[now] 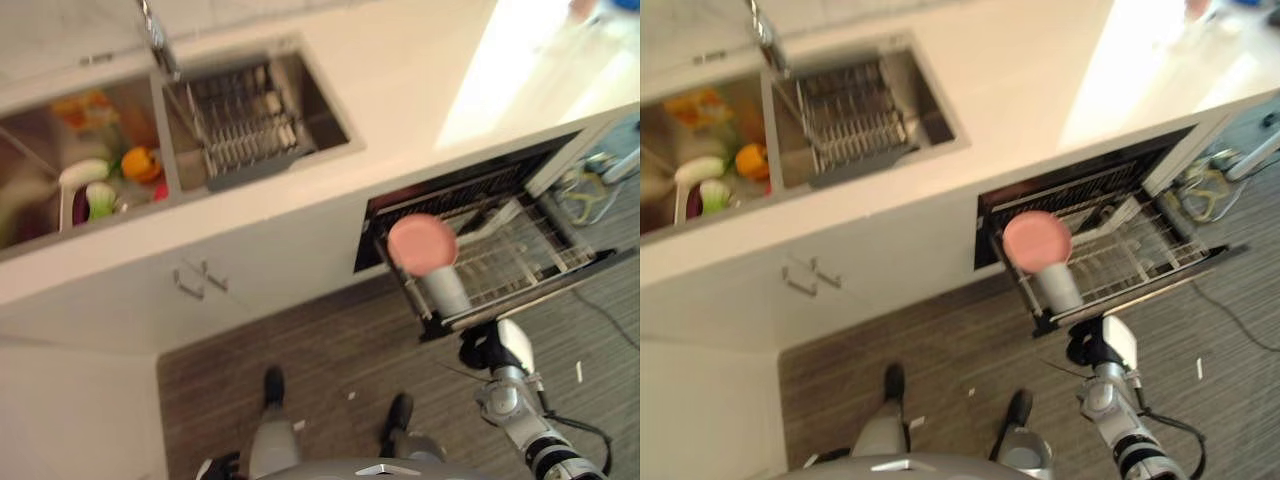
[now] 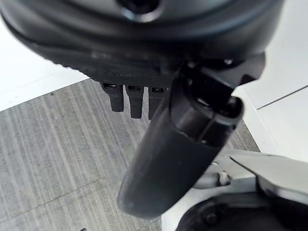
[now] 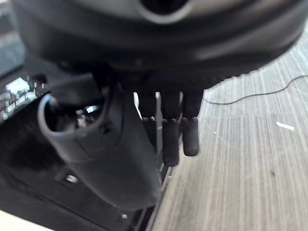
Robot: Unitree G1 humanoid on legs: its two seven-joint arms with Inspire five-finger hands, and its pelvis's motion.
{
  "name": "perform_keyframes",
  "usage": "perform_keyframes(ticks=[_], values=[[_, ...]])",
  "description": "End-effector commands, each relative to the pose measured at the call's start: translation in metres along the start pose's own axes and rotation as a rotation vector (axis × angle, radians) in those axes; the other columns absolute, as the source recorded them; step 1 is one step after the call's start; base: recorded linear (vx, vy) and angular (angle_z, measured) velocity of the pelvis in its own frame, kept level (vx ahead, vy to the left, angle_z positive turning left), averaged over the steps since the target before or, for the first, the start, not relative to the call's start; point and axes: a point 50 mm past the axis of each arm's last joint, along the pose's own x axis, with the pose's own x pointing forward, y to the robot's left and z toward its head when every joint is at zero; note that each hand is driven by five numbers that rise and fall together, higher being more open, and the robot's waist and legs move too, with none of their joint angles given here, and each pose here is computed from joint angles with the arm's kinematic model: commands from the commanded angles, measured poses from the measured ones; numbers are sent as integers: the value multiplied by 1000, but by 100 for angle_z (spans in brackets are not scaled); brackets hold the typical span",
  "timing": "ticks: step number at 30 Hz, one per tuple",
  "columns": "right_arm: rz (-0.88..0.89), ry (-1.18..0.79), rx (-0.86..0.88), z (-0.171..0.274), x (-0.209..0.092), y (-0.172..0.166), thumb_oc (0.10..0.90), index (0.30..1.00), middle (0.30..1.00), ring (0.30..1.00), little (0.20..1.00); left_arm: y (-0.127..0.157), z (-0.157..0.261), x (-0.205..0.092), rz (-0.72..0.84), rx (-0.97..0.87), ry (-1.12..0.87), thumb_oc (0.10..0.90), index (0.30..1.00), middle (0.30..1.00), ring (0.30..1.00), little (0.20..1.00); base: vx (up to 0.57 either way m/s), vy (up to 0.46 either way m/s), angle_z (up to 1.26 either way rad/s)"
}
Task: Place the dishes in the dishwasher.
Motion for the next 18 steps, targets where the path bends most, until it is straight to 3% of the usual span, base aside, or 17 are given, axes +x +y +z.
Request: perform_keyframes(ticks=[1,6,7,11,14,15,18], values=[[-340,-313,115,109,51,-95,400,300,300,300,300,0,27,8,-7,75,-65,800,900,900,900,900,-26,58,12],[-457,-501,109,171,53,-134,400,300,300,300,300,6,23,8,23,58,-42,800,900,900,900,900,-5,76,-6],[-537,-547,145,197,52,-157,400,300,300,300,300,2,25,7,16,37,-64,800,900,900,900,900,26,99,5],[-585,-633,204,234,45,-177,400,300,300,300,300,-3,39,4,-2,11,-138,800,900,900,900,900,53,81,7],[-649,-693,159,248,38,-208,400,300,300,300,300,-3,59,-1,-39,22,-249,800,900,900,900,900,9,6,17],[-736,-699,167,251,33,-238,400,300,300,300,300,1,81,-5,-46,22,-341,800,900,900,900,900,-27,-7,24],[-762,-655,265,239,35,-240,400,300,300,300,300,10,100,-8,-18,27,-410,800,900,900,900,900,65,-70,46]])
